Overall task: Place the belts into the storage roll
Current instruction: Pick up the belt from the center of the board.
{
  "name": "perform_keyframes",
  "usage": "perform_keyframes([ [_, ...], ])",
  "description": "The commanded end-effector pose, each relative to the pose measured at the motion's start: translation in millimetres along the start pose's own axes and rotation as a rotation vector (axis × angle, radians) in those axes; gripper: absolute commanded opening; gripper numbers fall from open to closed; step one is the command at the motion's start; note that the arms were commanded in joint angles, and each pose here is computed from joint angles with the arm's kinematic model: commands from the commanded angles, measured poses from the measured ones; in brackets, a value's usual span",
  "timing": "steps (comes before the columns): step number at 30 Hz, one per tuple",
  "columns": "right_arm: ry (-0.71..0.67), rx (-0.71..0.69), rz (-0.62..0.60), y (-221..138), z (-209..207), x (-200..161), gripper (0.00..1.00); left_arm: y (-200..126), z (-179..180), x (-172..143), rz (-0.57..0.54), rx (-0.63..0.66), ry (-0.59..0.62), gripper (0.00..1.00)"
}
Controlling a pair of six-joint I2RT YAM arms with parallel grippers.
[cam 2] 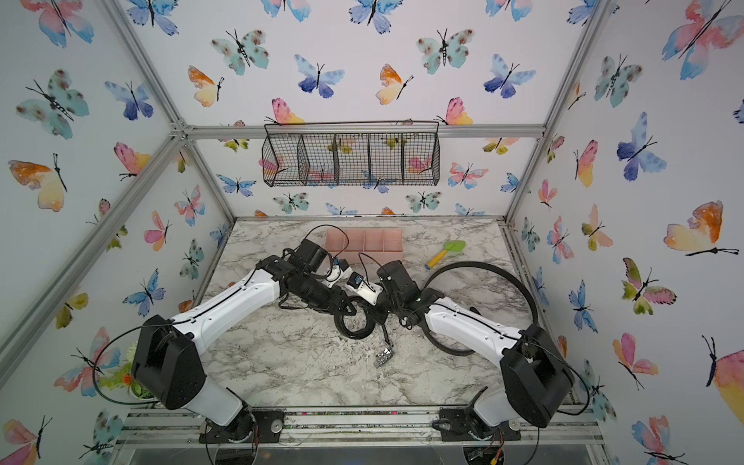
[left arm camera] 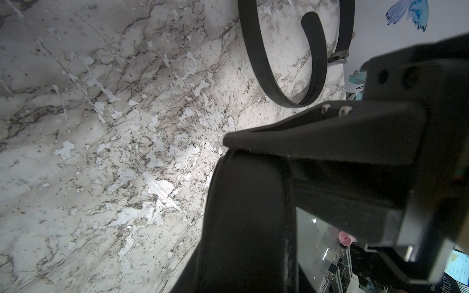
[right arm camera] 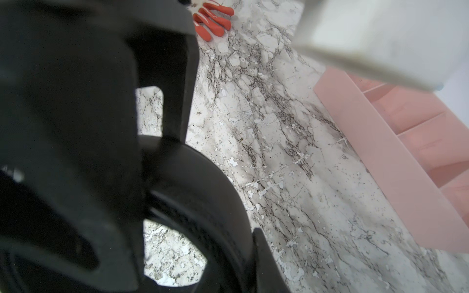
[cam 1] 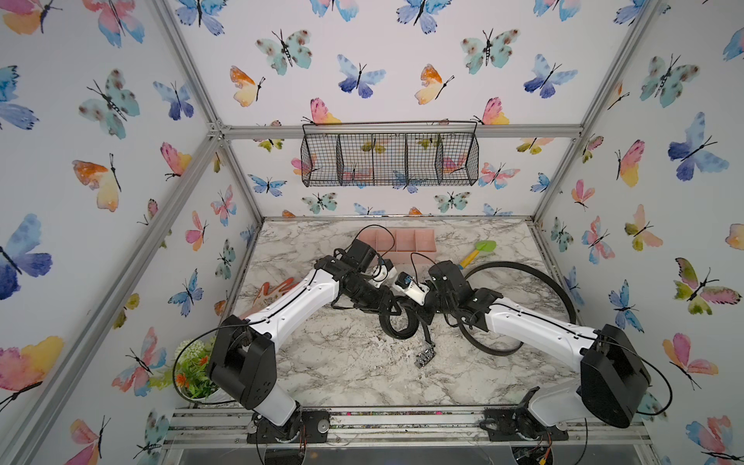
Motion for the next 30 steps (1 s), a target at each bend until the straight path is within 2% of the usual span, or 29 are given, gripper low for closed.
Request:
perform_keyframes([
  [1, 0.047, -0.063, -0.123, -13, -5, 20, 0.06, -16, -15, 0, -0.062, -0.025, 0.042, 0.25],
  [6, 0.084, -0.106, -0.145, -15, -9, 22, 0.18, -26, -26, -2, -0.102, 0.004, 0.085, 0.24],
  [13, 0.13, -0.126, -0.195, -15, -13, 27, 0.26, -32, -43, -8, -0.127, 0.078, 0.141, 0.22],
  [16, 0.151, -0.134, -0.228, -19, -15, 28, 0.29, -40, -47, -8, -0.176, 0.13, 0.153, 0.2],
  [24, 0.235, -0.094, -0.29, -25, -21, 27, 0.46, -60, -62, -11, -0.286, 0.122, 0.203, 0.2],
  [30, 0.302, -0.082, -0.297, -23, -26, 24, 0.52, -67, -68, -14, -0.321, 0.138, 0.228, 0.2],
])
Point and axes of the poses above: each gripper's point midway between its finger pads, its own y axis out along the fingers, its own z axis along the line the jaws close on, x = y × z, the point moved 9 cm from there along -y, back along the fingers, and after that the axes turned 7 degrees about -y, right-handed, at the moved point
